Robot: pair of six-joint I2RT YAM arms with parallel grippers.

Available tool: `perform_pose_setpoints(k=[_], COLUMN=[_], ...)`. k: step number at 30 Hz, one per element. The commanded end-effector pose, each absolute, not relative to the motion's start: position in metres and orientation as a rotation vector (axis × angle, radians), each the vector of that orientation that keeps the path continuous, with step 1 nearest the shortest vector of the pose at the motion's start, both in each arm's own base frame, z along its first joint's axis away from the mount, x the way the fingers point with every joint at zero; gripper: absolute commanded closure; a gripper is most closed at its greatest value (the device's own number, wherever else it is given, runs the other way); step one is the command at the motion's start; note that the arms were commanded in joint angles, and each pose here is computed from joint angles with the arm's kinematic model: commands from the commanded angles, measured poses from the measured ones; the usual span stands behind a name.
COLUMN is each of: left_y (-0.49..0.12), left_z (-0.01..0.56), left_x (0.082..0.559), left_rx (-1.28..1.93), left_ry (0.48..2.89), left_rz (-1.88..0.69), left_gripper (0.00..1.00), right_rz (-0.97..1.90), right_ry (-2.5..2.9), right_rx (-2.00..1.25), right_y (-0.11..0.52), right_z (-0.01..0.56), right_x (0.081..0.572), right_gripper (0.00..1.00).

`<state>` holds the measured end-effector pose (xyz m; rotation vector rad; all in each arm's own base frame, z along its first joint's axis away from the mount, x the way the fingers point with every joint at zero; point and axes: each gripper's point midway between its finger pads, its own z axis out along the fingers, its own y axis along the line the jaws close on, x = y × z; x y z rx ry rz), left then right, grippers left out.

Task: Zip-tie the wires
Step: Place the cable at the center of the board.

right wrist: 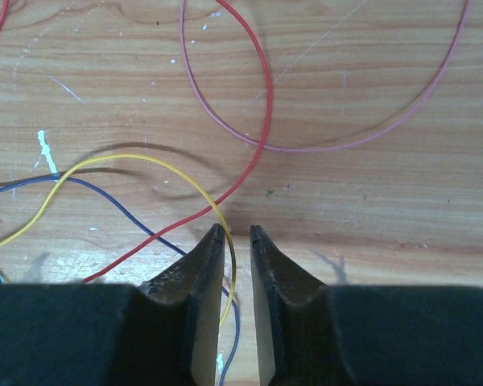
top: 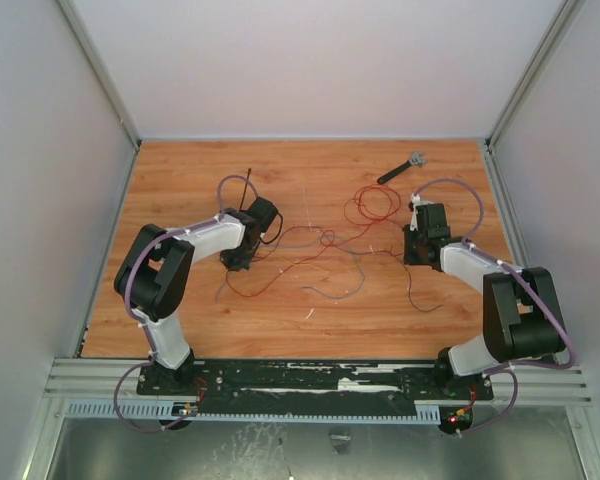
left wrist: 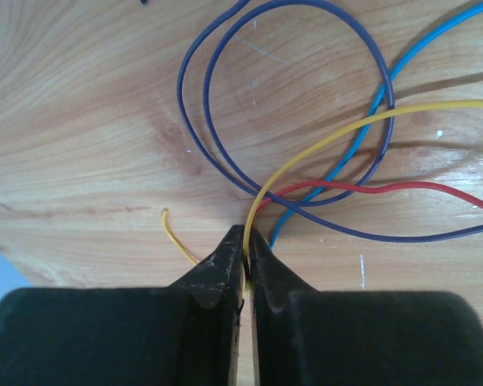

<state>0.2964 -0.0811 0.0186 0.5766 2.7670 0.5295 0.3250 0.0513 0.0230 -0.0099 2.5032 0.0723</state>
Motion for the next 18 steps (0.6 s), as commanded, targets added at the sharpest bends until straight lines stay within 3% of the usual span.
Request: perform_pose_setpoints(k=[1,11,18], left_y=[-0.091,-0.096,-0.097], left_z=[0.009,0.037,0.047], left_x=[0.301,0.313,0.313], left_rx=[0.566,0.541,0.545], left_ry=[2.776,2.705,2.690], left_rz=[0.463,0.435,0.410], left_gripper=[0.84,0.66,0.45], right_rz=[0.059,0.093,0.133], right_ry=[2.437,2.368,2.298], right_rx=[-0.011,-0.031,-0.041], right_y=[0.049,0.054,0.058], right_z=[0.050,0.085,0.116], right_x=[0.338,0.344,0.347], right_gripper=[0.77,0.67,0.61])
